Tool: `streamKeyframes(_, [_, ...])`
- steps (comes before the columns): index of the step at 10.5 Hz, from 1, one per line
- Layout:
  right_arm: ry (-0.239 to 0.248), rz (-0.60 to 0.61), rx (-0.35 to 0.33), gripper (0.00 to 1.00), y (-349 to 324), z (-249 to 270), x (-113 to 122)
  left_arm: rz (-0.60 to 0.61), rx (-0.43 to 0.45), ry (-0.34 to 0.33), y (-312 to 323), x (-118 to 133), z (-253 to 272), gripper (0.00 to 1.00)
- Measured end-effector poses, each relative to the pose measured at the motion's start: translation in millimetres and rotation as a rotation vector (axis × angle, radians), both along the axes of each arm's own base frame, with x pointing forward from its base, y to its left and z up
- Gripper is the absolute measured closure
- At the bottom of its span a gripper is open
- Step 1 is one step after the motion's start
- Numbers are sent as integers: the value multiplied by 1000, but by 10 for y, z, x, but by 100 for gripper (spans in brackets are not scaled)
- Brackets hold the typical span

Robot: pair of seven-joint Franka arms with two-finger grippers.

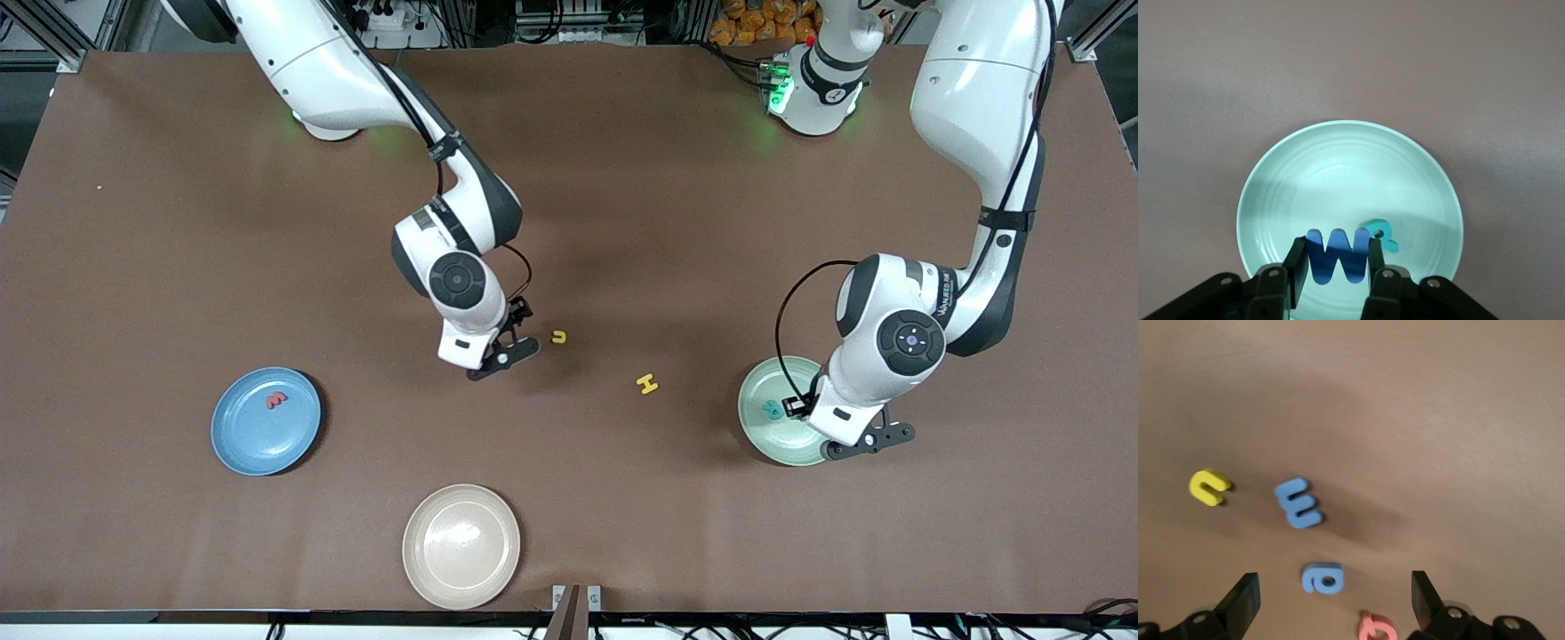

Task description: Sort upper and lower case letters into plates

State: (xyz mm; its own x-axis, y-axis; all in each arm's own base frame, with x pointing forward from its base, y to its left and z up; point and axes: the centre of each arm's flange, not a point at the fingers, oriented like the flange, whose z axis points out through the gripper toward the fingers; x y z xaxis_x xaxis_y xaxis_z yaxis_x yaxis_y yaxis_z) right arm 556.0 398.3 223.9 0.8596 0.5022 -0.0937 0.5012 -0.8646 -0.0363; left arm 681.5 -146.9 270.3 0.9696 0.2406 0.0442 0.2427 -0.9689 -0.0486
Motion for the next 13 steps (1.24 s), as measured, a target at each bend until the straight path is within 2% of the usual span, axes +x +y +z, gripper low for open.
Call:
streamKeyframes(1, [-21, 49, 17, 0, 96, -35, -53, 5, 0, 1, 38, 9, -16, 60])
streamKeyframes(2, [-39, 87, 31, 0, 176, -81, -93, 8, -1, -2, 59, 18, -8, 54])
streamKeyframes(3, [-58, 124, 45, 0, 217, -133, -99, 4, -2, -7, 59, 30, 13, 36])
streamKeyframes(5, [-77, 157, 58, 0, 210, -272, -74, -14, -6, -25, 41, 60, 125, 8])
streamKeyframes(6, [-79, 158, 59, 0, 209, -330, -74, -17, -7, -35, 25, 66, 244, 0])
streamKeyframes(10, [-77, 157, 56, 0, 187, -383, -66, -28, 4, -66, 5, -27, 1042, 0])
streamKeyframes(13, [-86, 156, 61, 0, 191, -428, -61, -95, 20, -77, 68, -135, 1532, 0])
